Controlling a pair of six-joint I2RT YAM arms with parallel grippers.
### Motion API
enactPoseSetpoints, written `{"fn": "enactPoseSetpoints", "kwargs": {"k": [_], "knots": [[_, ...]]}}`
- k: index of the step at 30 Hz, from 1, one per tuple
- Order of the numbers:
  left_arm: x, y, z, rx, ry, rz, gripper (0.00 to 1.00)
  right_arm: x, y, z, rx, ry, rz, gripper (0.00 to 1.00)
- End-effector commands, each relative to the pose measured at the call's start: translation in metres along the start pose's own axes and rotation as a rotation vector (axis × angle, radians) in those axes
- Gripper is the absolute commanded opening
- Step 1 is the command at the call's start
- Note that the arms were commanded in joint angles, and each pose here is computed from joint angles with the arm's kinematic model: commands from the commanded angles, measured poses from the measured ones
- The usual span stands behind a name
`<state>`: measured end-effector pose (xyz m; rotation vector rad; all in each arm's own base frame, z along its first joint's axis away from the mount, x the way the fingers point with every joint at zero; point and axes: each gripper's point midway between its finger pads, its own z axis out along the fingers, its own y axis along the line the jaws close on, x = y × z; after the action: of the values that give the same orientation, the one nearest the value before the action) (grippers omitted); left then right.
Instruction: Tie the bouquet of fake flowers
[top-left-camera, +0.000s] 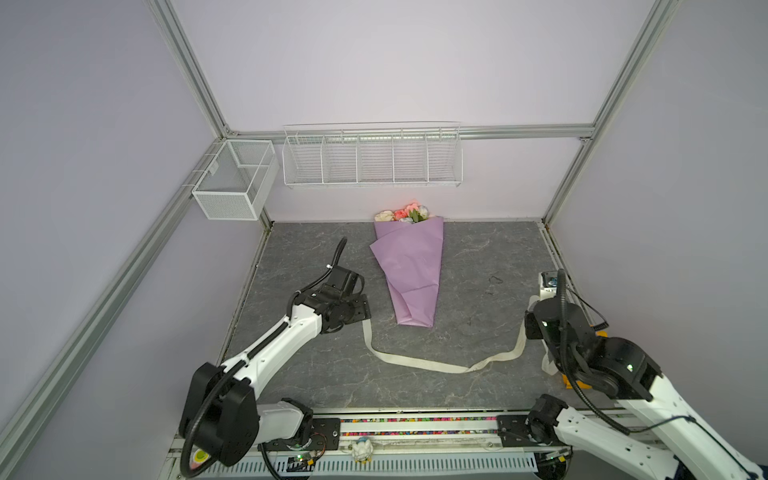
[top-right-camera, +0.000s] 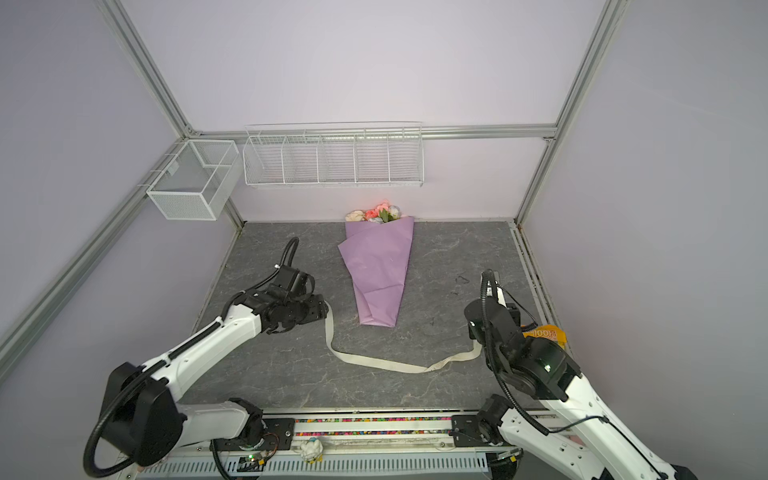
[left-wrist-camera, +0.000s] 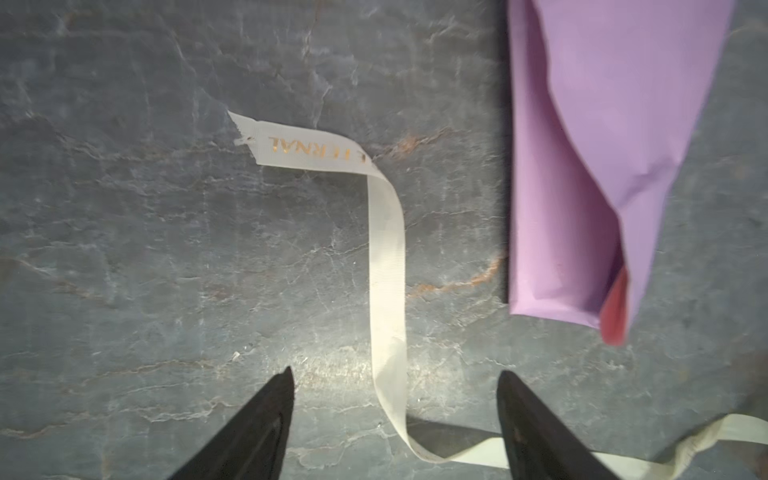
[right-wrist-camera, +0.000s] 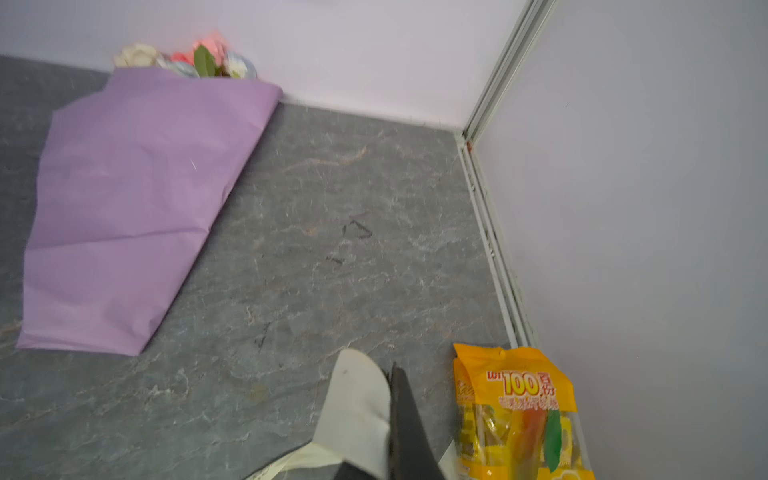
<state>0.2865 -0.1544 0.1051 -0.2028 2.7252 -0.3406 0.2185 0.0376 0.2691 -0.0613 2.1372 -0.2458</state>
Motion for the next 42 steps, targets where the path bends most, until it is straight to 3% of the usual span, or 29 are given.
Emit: {"fn": "enactPoseSetpoints", "kwargs": {"k": [1,16,23,25,29,32,35,38,42], "knots": [[-0.022,-0.009,0.011,-0.032,0.001,-0.042,0.76,0.016,0.027,0.015,-0.142,0.092,0.030,0.07],[-0.032,0.002,0.089,-0.268,0.140,-0.135,0.66,0.023,0.023,0.046,-0.128,0.157,0.066,0.07],[-0.038,-0.004,0.109,-0.256,0.160,-0.111,0.58,0.025,0.012,0.056,-0.099,0.179,0.100,0.07],[-0.038,-0.007,0.113,-0.213,0.174,-0.104,0.51,0.021,0.005,0.056,-0.077,0.170,0.113,0.08],[-0.039,0.004,0.115,-0.190,0.180,-0.136,0.24,0.010,-0.012,0.055,-0.028,0.138,0.145,0.09],[-0.044,0.012,0.108,-0.175,0.179,-0.130,0.02,-0.001,-0.022,0.050,-0.005,0.101,0.159,0.09],[-0.057,0.020,0.087,-0.181,0.147,-0.126,0.00,-0.011,-0.038,0.047,0.056,0.076,0.161,0.09],[-0.078,0.042,0.047,-0.215,0.064,-0.151,0.00,-0.019,-0.081,0.041,0.234,0.082,0.166,0.09],[-0.104,0.088,-0.017,-0.202,-0.057,-0.269,0.00,-0.038,-0.136,0.025,0.401,0.062,0.199,0.08]]}}
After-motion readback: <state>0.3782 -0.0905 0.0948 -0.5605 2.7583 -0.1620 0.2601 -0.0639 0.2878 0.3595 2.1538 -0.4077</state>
